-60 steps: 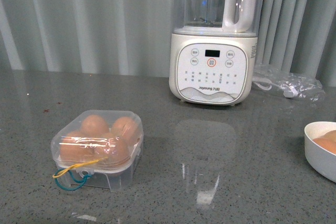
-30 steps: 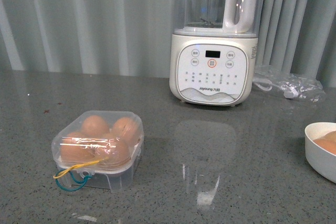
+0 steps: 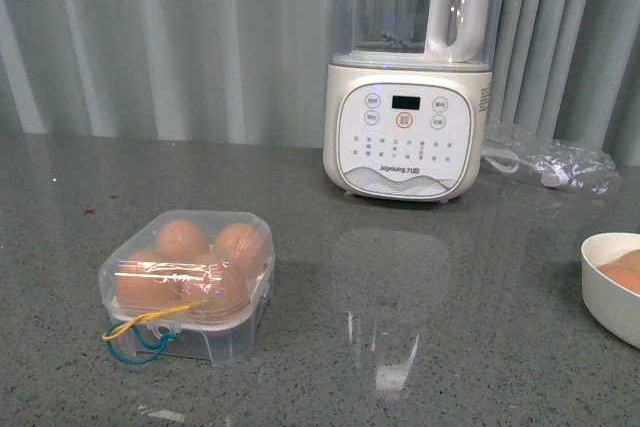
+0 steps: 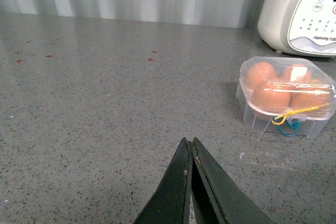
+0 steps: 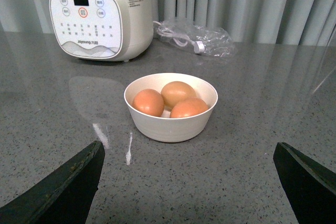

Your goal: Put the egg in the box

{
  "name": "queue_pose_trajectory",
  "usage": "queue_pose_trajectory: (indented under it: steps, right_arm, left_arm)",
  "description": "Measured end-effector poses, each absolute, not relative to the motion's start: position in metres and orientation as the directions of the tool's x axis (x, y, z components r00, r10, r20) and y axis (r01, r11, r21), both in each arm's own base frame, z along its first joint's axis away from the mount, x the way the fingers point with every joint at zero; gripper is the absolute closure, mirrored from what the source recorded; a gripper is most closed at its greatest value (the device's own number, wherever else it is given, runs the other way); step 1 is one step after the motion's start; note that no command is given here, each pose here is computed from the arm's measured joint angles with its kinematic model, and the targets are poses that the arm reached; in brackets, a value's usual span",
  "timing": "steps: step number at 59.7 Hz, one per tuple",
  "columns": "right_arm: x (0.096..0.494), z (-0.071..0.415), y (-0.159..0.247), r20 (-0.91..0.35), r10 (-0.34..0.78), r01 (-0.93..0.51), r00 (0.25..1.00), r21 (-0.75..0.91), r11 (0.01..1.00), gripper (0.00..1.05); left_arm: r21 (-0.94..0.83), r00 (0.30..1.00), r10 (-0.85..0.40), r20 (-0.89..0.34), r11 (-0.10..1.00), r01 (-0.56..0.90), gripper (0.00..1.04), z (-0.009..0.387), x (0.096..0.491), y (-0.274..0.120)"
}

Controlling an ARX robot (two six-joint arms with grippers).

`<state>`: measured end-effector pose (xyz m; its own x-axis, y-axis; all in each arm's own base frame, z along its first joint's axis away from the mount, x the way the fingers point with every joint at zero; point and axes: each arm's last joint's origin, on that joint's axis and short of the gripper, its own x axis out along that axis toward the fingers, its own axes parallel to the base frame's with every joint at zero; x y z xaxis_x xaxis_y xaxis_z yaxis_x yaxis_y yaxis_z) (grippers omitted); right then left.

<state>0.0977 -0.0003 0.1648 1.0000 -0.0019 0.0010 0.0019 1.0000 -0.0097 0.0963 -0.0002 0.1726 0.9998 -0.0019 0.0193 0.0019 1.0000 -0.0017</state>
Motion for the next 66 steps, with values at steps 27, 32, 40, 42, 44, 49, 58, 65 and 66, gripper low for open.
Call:
queue_pose_trajectory:
  steps: [27, 32, 40, 42, 44, 49, 58, 65, 66]
  right_arm:
    - [0.0977, 0.1648, -0.0003, 0.001, -0.002, 0.002, 1.000, -0.010, 1.000, 0.07]
    - [0.0977, 0.1648, -0.0003, 0.001, -0.002, 0.002, 1.000, -0.010, 1.000, 0.07]
    - [0.0977, 0.1648, -0.0003, 0.001, -0.002, 0.002, 1.000, -0.010, 1.000, 0.07]
    - [0.0977, 0.1648, -0.0003, 0.001, -0.002, 0.002, 1.000, -0.010, 1.000, 0.07]
    - [0.0977, 0.1648, -0.0003, 0.001, -0.002, 0.002, 1.000, -0.010, 1.000, 0.07]
    - [0.0977, 0.1648, -0.0002, 0.001, -0.002, 0.002, 1.000, -0.010, 1.000, 0.07]
    - [0.0977, 0.1648, -0.0003, 0.001, -0.002, 0.002, 1.000, -0.010, 1.000, 0.07]
    - [0.0977, 0.1648, -0.0003, 0.001, -0.002, 0.002, 1.000, -0.010, 1.000, 0.07]
    - [0.0977, 0.1648, -0.0003, 0.001, -0.002, 0.002, 1.000, -0.010, 1.000, 0.07]
  left_arm:
    - [-0.002, 1.000, -0.001, 0.023, 1.000, 0.001, 1.01, 0.1729, 0.0960, -0.0002]
    - [-0.002, 1.000, -0.001, 0.023, 1.000, 0.001, 1.01, 0.1728, 0.0961, -0.0002]
    - [-0.002, 1.000, -0.001, 0.023, 1.000, 0.001, 0.79, 0.1729, 0.0960, -0.0002]
    - [-0.002, 1.000, -0.001, 0.023, 1.000, 0.001, 0.72, 0.1729, 0.0960, -0.0002]
    - [-0.002, 1.000, -0.001, 0.023, 1.000, 0.001, 0.67, 0.1728, 0.0961, -0.0002]
    - [-0.002, 1.000, -0.001, 0.023, 1.000, 0.001, 0.53, 0.1729, 0.0960, -0.0002]
    - [-0.002, 1.000, -0.001, 0.023, 1.000, 0.001, 0.28, 0.1728, 0.0961, -0.0002]
    - [-0.002, 1.000, -0.001, 0.023, 1.000, 0.001, 0.08, 0.1729, 0.0960, -0.0002]
    - [-0.002, 1.000, -0.001, 0.023, 1.000, 0.001, 0.05, 0.1729, 0.0960, -0.0002]
